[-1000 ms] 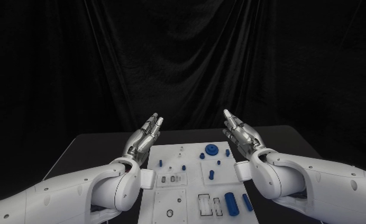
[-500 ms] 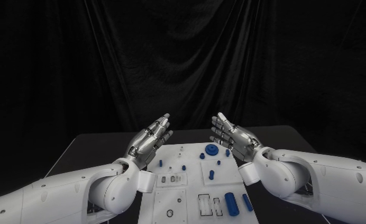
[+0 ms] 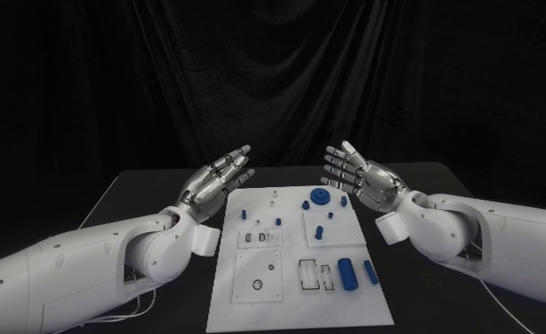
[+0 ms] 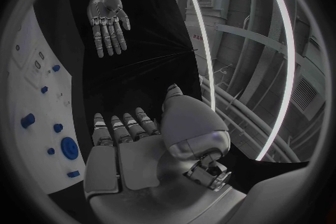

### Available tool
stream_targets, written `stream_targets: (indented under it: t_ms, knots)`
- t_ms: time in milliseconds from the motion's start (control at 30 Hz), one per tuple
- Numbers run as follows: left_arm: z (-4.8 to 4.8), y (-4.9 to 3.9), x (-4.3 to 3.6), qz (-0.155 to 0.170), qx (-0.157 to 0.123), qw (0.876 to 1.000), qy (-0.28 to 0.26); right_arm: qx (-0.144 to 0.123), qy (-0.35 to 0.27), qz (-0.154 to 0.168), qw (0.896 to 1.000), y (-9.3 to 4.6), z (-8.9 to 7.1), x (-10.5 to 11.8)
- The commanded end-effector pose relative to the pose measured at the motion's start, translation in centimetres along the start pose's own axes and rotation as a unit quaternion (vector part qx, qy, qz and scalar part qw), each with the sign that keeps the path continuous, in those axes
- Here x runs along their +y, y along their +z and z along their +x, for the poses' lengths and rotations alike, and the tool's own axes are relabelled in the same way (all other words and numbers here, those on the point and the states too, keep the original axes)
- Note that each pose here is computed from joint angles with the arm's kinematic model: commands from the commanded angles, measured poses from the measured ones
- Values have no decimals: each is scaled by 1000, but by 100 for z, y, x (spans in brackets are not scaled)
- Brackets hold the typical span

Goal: Assemble the parts on the task board

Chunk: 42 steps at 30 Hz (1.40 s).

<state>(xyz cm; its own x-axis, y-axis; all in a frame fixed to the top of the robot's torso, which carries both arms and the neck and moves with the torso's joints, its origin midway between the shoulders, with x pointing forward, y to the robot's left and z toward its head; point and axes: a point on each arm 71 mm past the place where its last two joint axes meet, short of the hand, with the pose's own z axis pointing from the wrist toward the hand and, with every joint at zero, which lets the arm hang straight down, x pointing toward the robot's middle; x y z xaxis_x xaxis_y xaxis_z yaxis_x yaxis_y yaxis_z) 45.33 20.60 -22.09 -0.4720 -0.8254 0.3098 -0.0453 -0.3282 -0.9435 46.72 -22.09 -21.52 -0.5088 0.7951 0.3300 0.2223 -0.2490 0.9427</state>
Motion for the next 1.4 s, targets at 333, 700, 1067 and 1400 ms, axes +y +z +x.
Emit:
stream_targets:
  t_ms: [333,700,1067,1400]
  knots:
    - [-190,-228,-233,63,-10,998,20,20,-141,3,990,-28,-97,195]
    - [-386,-521,-447,77,-54,995,38,39,-515,17,856,137,-83,610]
    - [-331,-626,-592,87,-58,994,37,51,-788,16,614,436,221,891]
    - [-282,-687,-730,98,-49,993,35,46,-867,5,497,588,395,895]
